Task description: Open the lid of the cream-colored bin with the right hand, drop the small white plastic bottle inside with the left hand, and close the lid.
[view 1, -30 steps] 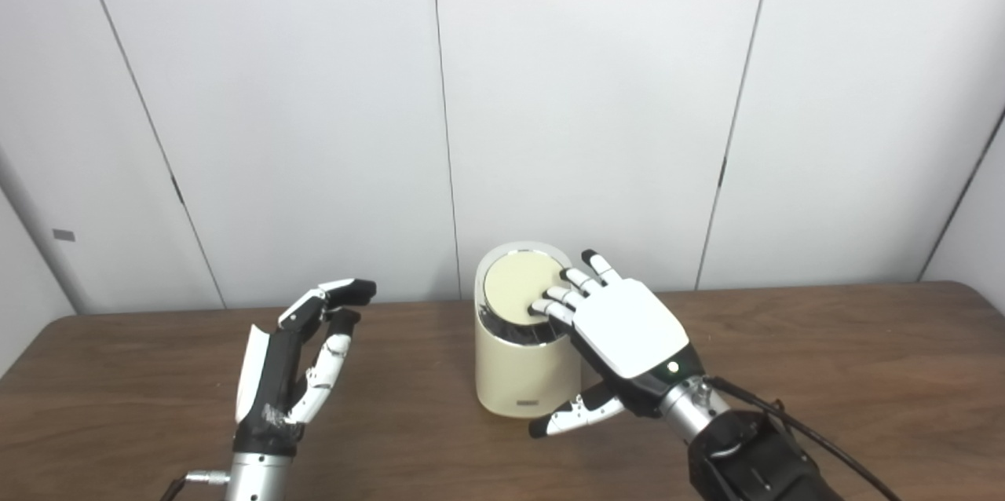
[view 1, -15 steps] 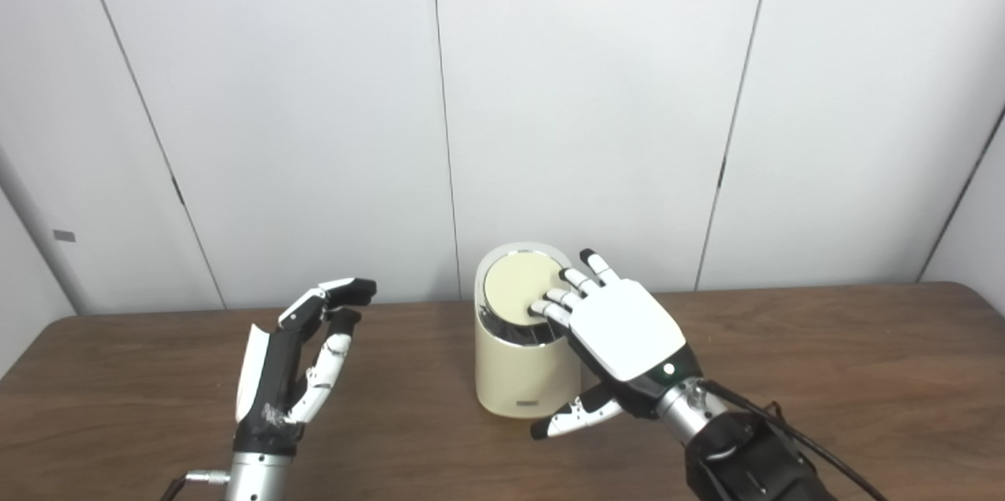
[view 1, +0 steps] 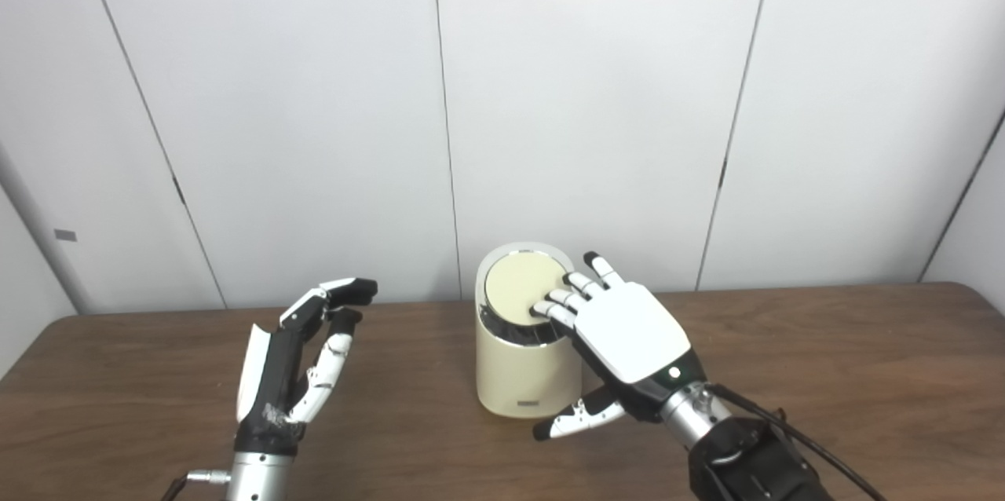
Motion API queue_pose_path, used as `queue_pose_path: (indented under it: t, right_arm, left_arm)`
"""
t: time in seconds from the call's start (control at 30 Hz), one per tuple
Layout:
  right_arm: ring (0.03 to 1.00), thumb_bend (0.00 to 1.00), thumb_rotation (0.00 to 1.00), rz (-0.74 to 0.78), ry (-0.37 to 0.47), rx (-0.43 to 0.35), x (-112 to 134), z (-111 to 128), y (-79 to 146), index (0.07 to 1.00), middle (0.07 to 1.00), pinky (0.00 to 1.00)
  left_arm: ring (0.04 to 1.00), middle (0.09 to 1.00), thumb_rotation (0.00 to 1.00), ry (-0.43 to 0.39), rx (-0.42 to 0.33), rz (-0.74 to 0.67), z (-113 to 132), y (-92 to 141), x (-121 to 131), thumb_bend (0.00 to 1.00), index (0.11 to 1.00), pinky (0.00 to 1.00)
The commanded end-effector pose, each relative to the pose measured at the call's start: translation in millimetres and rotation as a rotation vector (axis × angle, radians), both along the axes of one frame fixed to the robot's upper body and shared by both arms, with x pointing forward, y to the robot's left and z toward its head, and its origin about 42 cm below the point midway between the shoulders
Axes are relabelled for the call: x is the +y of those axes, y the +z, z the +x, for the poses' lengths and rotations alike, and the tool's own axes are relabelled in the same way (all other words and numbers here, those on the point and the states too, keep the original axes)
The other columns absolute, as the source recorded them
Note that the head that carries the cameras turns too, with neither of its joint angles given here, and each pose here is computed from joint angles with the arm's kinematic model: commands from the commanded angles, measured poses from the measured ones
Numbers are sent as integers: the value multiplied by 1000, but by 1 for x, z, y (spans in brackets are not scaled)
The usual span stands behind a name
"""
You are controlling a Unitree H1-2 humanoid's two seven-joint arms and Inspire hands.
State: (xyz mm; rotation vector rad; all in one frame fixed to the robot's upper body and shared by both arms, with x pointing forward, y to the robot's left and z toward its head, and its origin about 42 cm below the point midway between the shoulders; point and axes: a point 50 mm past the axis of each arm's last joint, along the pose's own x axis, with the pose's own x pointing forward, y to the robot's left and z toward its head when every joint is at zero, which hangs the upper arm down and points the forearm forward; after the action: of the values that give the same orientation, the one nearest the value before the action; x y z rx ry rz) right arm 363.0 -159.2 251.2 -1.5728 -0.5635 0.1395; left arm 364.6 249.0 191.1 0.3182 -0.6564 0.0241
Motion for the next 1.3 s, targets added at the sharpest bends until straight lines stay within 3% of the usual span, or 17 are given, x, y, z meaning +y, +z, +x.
queue_pose_path:
  t: [0.0, 0.2, 0.47, 0.87, 1.13, 1.23, 1.27]
  right_arm:
    - [930, 866, 780, 63, -28, 29, -8, 4, -3, 833, 885, 1000]
    - [980, 863, 755, 153, -16, -14, -13, 3, -3, 897, 934, 1000]
    - [999, 845, 772, 120, -5, -73, -16, 5, -4, 917, 952, 1000]
    - [991, 845, 751, 173, -8, -64, -18, 3, -4, 912, 940, 1000]
    - [1000, 744, 745, 513, 19, -81, -41, -1, -13, 999, 1000, 994]
    - [969, 649, 706, 656, 44, -121, -56, -2, -24, 962, 986, 887]
    - [940, 570, 675, 704, 55, -142, -62, -2, -29, 928, 957, 845]
  left_arm:
    - [698, 707, 808, -12, -83, 0, 3, 21, 0, 371, 694, 623]
    - [693, 705, 802, -10, -84, 4, 3, 21, 1, 368, 693, 616]
    - [690, 702, 811, -9, -81, 3, 3, 20, 0, 384, 691, 613]
    - [692, 701, 806, -6, -83, 4, 3, 20, -1, 387, 692, 616]
    - [696, 706, 804, -1, -80, 8, 3, 19, 1, 388, 697, 618]
    - [698, 709, 800, 6, -79, 18, 3, 18, 2, 378, 700, 617]
    - [698, 710, 798, 9, -80, 24, 3, 18, 2, 372, 701, 615]
